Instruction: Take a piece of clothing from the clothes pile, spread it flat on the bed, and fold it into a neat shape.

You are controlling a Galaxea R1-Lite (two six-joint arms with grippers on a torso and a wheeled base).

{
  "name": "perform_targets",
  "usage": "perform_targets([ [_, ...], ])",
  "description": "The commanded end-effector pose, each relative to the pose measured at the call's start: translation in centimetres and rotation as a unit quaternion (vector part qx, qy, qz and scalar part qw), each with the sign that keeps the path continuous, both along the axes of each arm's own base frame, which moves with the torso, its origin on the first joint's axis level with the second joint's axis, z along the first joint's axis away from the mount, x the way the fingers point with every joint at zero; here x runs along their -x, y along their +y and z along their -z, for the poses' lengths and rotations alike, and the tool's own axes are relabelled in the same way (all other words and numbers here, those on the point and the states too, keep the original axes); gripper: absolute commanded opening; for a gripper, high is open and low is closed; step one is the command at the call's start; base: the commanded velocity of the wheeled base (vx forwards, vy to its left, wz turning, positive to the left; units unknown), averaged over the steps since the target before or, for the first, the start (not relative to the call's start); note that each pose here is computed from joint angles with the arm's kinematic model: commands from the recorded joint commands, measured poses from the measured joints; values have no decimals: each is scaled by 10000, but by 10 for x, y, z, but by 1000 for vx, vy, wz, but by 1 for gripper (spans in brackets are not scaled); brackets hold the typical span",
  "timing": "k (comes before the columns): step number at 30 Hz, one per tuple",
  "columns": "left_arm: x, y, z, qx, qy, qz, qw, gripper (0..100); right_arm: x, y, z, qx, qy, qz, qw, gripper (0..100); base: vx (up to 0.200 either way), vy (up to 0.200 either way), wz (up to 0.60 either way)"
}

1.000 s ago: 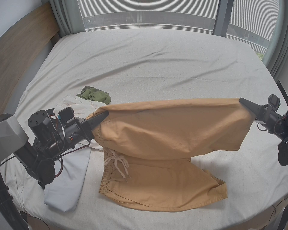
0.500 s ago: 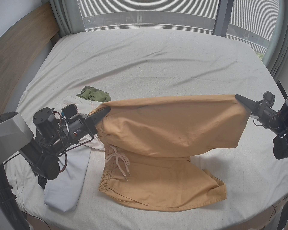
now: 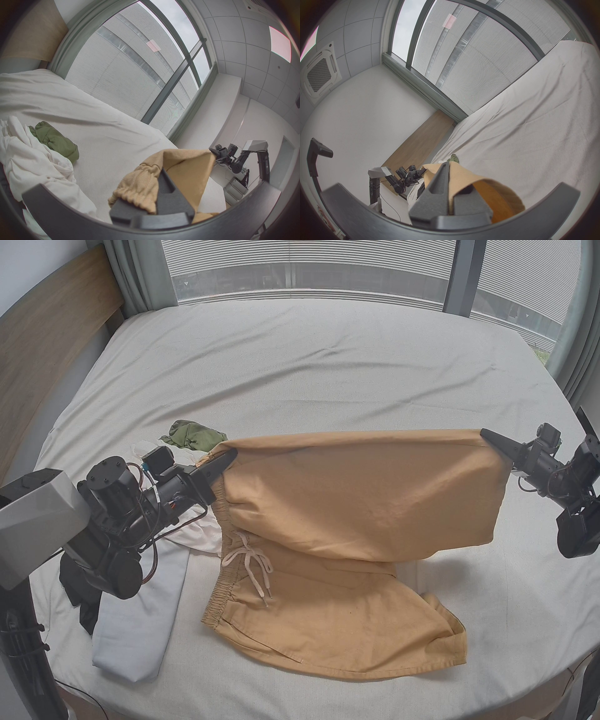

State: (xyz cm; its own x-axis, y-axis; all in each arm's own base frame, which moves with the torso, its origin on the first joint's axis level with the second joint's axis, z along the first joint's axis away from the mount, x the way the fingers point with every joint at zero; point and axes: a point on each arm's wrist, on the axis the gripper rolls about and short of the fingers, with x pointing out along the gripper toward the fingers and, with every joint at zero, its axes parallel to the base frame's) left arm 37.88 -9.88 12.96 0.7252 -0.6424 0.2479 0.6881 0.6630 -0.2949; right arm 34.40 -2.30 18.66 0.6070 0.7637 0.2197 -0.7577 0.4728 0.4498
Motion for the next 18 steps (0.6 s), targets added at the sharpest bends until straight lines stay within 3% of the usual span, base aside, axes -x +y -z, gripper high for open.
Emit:
perform_targets([
  [1,-21,-6,11,140,-31,-223,9996,0,-21,-2,7,-20,-13,-17,10000,0,0,0,0],
  [18,-53,-12,28,318,-115,-269,9991,0,-74,-8,28,-82,-139,-53,9999,0,0,0,0],
])
